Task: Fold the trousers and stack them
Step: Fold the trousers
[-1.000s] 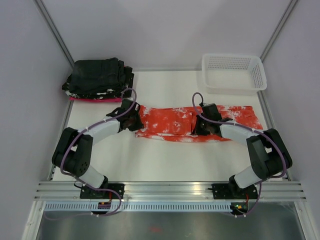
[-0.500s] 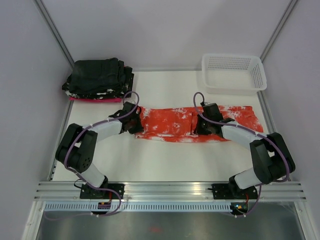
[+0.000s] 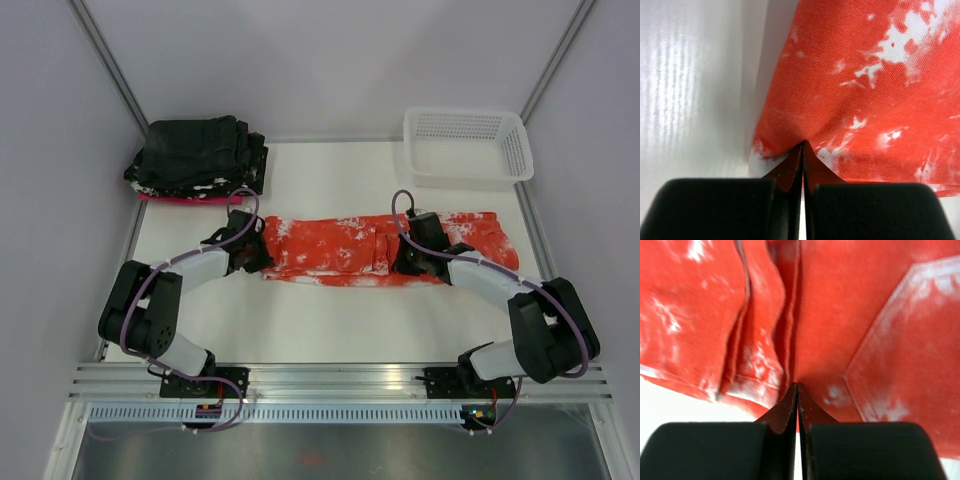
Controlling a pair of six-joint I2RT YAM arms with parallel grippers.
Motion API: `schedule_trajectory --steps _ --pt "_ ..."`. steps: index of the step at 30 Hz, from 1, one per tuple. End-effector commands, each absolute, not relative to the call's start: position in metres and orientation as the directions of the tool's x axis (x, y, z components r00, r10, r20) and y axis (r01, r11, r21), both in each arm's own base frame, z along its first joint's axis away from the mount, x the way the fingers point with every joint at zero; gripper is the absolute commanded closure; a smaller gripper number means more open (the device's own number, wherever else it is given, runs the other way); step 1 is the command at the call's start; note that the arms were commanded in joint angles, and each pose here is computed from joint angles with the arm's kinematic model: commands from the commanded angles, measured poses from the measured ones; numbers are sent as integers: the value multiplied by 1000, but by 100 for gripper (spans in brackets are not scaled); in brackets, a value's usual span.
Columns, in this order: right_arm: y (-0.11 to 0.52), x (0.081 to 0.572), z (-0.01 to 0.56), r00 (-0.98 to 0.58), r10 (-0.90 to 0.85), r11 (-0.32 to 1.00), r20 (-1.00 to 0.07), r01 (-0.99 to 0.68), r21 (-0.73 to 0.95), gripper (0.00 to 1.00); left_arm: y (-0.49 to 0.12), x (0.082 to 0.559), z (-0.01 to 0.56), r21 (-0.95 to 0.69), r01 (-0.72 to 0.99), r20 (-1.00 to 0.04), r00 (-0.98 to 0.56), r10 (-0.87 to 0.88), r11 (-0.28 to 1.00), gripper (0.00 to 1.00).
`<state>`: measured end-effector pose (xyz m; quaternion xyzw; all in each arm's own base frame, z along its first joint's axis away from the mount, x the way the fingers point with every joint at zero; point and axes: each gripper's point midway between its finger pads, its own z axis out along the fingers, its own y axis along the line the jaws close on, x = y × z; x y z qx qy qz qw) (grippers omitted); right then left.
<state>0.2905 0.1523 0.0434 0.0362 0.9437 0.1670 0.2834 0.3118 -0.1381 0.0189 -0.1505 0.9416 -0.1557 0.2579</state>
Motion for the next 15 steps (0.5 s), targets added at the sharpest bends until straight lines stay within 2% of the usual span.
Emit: schedule_trajectory --steps 1,6,15 --pt "153 295 61 -791 211 933 -574 -12 360 96 -89 274 -8 -203 -340 -379 -837 -394 918 98" --pt "156 293 63 -788 215 928 -578 -19 371 93 -73 271 5 -250 -389 -394 -796 -460 887 98" --pt "189 281 45 -809 205 912 -551 -47 407 92 -65 269 20 -256 -362 -412 -798 -440 896 98"
